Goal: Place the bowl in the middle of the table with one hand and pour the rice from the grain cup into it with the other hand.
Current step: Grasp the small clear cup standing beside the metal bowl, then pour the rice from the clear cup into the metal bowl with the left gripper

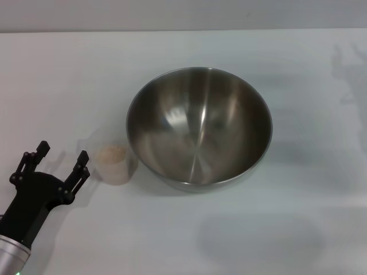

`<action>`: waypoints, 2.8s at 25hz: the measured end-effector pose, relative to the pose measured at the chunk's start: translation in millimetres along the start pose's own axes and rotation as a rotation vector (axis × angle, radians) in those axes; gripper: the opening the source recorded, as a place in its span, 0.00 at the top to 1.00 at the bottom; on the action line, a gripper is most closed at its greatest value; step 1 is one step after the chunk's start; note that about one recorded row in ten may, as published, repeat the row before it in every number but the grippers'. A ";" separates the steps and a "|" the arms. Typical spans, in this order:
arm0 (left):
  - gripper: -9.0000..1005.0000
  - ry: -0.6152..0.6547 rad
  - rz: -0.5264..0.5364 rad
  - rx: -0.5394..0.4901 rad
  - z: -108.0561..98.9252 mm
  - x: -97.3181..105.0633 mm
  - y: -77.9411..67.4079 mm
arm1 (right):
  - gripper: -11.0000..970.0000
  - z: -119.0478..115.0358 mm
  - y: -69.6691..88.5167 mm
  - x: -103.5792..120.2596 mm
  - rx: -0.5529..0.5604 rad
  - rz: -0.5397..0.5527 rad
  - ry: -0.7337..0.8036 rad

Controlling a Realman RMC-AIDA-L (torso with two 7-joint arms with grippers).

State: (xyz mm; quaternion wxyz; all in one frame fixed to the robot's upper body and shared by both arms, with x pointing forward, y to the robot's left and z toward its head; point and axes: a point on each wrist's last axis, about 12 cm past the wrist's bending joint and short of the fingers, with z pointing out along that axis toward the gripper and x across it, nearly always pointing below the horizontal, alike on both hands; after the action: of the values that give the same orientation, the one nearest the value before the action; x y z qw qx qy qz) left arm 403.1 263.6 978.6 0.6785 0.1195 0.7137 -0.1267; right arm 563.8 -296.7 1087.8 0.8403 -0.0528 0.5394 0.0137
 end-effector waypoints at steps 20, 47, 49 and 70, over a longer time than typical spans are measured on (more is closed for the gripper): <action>0.19 0.035 0.021 -0.008 22.0 -0.9 8.4 | 0.57 -0.1 2.1 1.0 -0.003 0.003 0.006; 0.84 0.039 -0.040 -0.023 35.7 -3.4 4.5 | 0.55 2.3 4.0 0.8 -0.009 0.006 0.004; 0.92 0.039 -0.040 -0.023 35.7 -3.4 4.5 | 0.55 2.2 4.1 0.8 -0.009 0.005 0.005; 0.96 -0.428 0.594 0.001 114.3 -84.3 -20.4 | 0.54 4.8 7.9 -1.1 -0.023 0.011 -0.011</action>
State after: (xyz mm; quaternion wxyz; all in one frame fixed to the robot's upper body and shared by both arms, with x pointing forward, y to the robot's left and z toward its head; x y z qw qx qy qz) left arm 507.6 205.4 1057.8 0.8197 0.2927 0.4895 0.0533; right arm 567.0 -288.3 1090.2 0.8425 -0.0594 0.5349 0.0249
